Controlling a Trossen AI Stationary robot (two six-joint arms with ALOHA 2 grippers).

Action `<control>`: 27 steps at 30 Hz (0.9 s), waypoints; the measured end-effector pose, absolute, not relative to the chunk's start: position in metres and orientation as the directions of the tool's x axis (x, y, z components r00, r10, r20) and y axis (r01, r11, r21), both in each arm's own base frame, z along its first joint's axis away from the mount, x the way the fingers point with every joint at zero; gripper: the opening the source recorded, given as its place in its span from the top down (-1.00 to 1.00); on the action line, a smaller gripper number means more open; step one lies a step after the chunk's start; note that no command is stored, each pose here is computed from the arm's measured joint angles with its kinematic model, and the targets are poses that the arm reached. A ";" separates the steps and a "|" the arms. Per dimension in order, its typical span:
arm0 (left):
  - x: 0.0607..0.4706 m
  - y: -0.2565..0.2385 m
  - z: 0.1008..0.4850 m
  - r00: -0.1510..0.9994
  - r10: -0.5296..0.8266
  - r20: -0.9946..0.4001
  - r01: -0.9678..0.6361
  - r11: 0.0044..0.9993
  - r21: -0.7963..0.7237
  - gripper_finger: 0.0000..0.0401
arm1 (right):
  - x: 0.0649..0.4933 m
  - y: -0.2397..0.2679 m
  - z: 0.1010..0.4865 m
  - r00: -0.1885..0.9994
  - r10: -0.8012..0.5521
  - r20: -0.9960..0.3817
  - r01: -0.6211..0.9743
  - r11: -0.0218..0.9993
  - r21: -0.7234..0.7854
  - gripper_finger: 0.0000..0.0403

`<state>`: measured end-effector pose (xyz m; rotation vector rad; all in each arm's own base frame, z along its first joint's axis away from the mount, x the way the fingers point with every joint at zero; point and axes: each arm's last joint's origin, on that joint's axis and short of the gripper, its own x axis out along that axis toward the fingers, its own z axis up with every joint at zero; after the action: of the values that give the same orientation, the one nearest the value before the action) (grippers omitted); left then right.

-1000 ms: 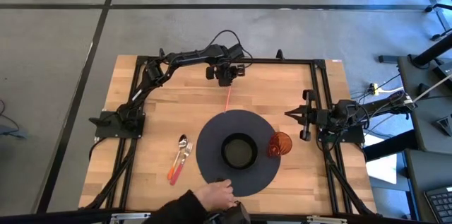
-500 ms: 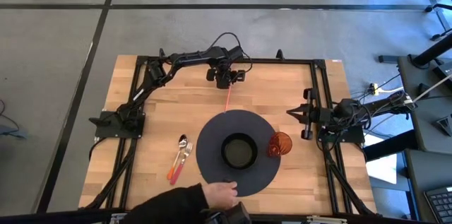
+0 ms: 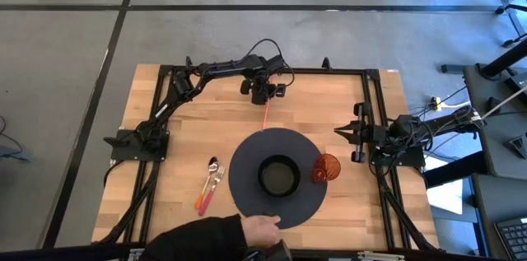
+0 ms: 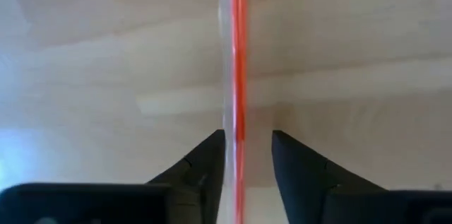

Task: Pick & Place Utensil
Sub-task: Put the red straw into the orange cup on the mat

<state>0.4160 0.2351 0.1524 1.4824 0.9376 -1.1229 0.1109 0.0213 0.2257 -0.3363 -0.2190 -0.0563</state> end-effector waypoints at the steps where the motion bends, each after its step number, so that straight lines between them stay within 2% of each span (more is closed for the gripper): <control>1: 0.417 0.233 0.153 0.264 0.006 -0.965 0.947 -0.192 0.258 0.52 | 0.111 0.021 0.226 0.975 -0.018 0.222 0.091 0.942 -0.322 0.90; 9: 0.417 0.220 0.156 0.215 -0.017 -0.976 0.960 -0.178 0.215 0.94 | 0.111 0.021 0.226 0.973 -0.019 0.231 0.106 0.923 -0.370 0.98; 16: 0.408 0.216 0.158 0.109 0.007 -0.994 0.988 -0.113 0.107 0.99 | 0.111 0.021 0.226 0.973 -0.019 0.230 0.111 0.913 -0.392 0.90; 21: 0.412 0.221 0.159 0.167 0.019 -0.986 0.979 -0.122 0.163 0.99 | 0.111 0.021 0.226 0.973 -0.019 0.231 0.112 0.912 -0.395 0.92; 27: 0.422 0.224 0.162 0.322 -0.038 -0.946 0.937 -0.130 0.324 0.99 | 0.111 0.021 0.227 0.973 -0.019 0.232 0.112 0.912 -0.395 0.98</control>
<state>0.4223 0.2245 0.1621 1.4329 0.8835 -1.0622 0.1107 0.0212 0.2266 -0.4184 -0.2263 -0.0683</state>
